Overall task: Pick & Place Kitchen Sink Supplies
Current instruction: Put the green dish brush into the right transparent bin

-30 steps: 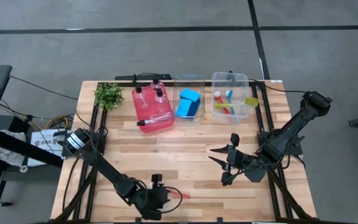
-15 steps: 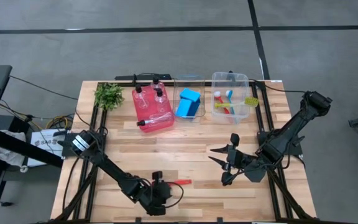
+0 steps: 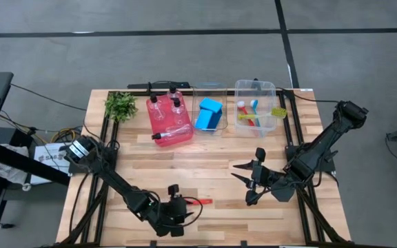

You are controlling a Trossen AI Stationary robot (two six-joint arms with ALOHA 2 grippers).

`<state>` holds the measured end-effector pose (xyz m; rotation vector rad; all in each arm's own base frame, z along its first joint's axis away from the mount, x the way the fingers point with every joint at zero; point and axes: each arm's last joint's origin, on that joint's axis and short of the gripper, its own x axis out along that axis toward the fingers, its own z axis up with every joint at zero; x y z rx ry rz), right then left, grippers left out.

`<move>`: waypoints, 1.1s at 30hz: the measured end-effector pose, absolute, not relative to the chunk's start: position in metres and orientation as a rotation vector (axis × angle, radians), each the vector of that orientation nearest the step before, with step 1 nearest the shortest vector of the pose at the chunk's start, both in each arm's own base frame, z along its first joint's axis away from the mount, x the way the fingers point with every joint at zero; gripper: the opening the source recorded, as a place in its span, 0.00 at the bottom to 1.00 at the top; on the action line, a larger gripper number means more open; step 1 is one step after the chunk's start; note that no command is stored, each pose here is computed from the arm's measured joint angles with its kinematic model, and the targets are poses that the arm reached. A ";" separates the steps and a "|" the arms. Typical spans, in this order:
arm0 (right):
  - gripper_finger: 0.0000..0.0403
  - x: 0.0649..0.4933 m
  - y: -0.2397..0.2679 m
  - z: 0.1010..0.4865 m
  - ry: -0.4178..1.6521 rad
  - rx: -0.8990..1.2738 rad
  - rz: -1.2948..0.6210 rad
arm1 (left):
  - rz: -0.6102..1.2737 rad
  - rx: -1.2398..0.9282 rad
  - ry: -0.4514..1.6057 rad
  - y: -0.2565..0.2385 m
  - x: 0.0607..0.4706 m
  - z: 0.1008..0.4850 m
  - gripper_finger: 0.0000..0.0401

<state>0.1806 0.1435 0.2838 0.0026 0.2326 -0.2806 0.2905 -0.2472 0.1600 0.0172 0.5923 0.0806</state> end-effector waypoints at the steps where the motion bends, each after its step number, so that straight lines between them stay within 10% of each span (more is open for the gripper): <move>1: 0.29 0.181 0.144 0.284 0.233 0.003 -0.280 | 0.082 0.029 0.587 -0.246 0.291 0.162 0.42; 23: 0.29 0.180 0.143 0.283 0.237 -0.003 -0.281 | 0.205 -0.256 0.729 -0.211 0.254 0.100 0.62; 33: 0.29 0.180 0.143 0.283 0.237 -0.003 -0.281 | 0.199 -0.284 0.718 -0.211 0.255 0.100 0.16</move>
